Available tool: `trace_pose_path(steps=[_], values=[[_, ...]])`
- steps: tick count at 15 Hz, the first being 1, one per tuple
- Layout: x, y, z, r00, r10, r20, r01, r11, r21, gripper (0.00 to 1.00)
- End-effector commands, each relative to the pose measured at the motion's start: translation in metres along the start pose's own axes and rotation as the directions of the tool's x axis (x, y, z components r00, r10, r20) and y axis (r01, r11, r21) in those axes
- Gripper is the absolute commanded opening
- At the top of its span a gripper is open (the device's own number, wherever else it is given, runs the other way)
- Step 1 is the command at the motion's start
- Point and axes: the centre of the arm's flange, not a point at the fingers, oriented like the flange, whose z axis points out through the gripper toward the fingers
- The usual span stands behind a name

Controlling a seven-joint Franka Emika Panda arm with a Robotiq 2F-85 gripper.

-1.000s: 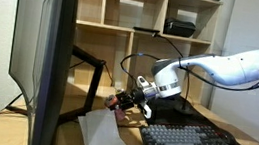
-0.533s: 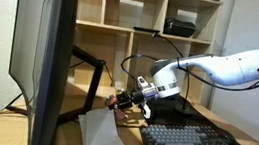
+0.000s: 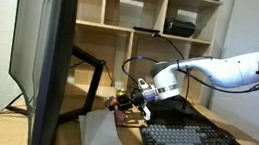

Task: Put the pink can upright

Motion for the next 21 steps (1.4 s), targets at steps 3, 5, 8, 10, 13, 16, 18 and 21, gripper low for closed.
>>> trace_pose_path(steps=[3,5,8,10,13,16,18,21], values=[[-0.032,0.011,-0.007,0.996,0.015,-0.094,-0.013,1.000,0.013,0.94],[-0.037,0.012,-0.006,0.993,0.029,-0.111,-0.025,0.999,0.039,0.96],[-0.032,0.005,-0.006,0.995,0.018,-0.097,-0.010,0.997,0.082,1.00],[-0.021,-0.002,-0.002,1.000,0.020,-0.015,-0.018,0.995,0.097,1.00],[0.011,-0.023,0.010,0.993,0.018,0.113,-0.026,0.997,0.074,1.00],[0.054,-0.047,0.028,0.978,0.025,0.206,-0.022,1.000,-0.017,1.00],[0.079,-0.056,0.036,0.963,0.023,0.269,0.003,0.996,-0.093,1.00],[0.114,-0.073,0.048,0.931,0.032,0.364,0.040,0.981,-0.189,1.00]])
